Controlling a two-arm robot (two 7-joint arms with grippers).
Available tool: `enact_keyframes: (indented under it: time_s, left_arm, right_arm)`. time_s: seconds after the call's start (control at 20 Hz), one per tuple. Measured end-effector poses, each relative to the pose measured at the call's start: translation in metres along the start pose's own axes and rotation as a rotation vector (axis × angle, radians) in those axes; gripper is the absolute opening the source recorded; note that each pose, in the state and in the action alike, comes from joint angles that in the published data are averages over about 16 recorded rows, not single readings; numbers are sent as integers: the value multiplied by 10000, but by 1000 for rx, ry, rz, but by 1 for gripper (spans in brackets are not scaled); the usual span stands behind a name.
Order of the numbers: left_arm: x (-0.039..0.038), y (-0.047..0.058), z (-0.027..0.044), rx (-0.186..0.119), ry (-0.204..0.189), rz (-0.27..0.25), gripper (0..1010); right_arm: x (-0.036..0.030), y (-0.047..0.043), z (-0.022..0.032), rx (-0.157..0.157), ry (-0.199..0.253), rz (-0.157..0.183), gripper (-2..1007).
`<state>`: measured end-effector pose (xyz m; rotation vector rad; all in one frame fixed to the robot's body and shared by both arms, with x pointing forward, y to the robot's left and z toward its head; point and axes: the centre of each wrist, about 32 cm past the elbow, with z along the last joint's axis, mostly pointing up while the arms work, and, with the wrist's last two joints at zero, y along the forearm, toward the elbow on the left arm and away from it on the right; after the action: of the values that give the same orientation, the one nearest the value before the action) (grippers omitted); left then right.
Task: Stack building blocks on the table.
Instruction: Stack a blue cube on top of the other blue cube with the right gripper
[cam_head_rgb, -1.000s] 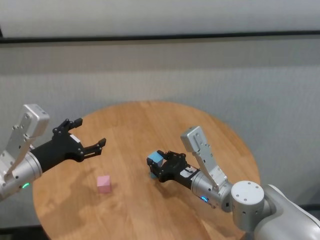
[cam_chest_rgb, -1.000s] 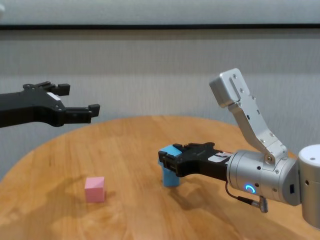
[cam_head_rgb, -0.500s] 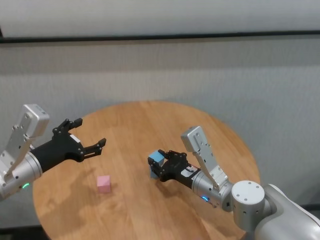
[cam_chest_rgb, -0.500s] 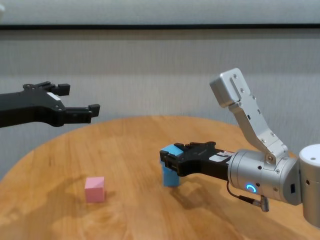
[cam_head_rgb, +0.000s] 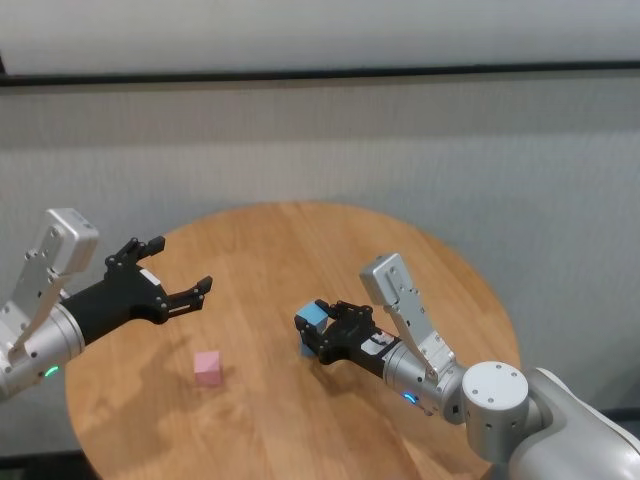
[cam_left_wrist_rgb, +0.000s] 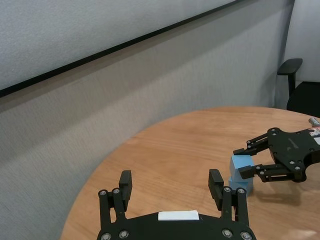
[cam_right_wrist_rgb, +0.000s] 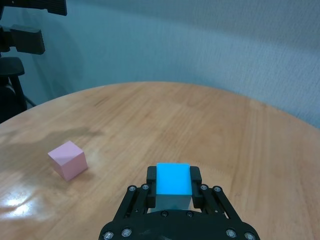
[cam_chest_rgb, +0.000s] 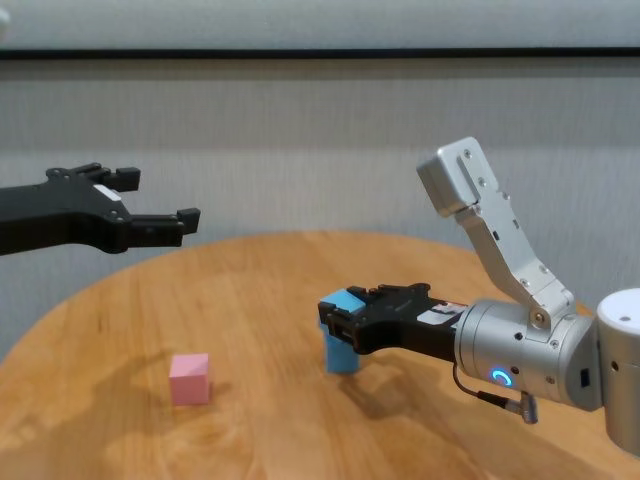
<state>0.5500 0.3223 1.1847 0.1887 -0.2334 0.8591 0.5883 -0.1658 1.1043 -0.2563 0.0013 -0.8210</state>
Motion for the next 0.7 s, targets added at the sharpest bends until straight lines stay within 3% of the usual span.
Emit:
enact_keyframes:
  time_s: [0.45,0.7]
  left_arm:
    - [0,0,0,0,0,0,1003]
    - [0,0,0,0,0,0,1003]
  right_arm:
    - [0,3,-8,-4,-5,1,379]
    - [4,4,-10,-3,-4,2,434]
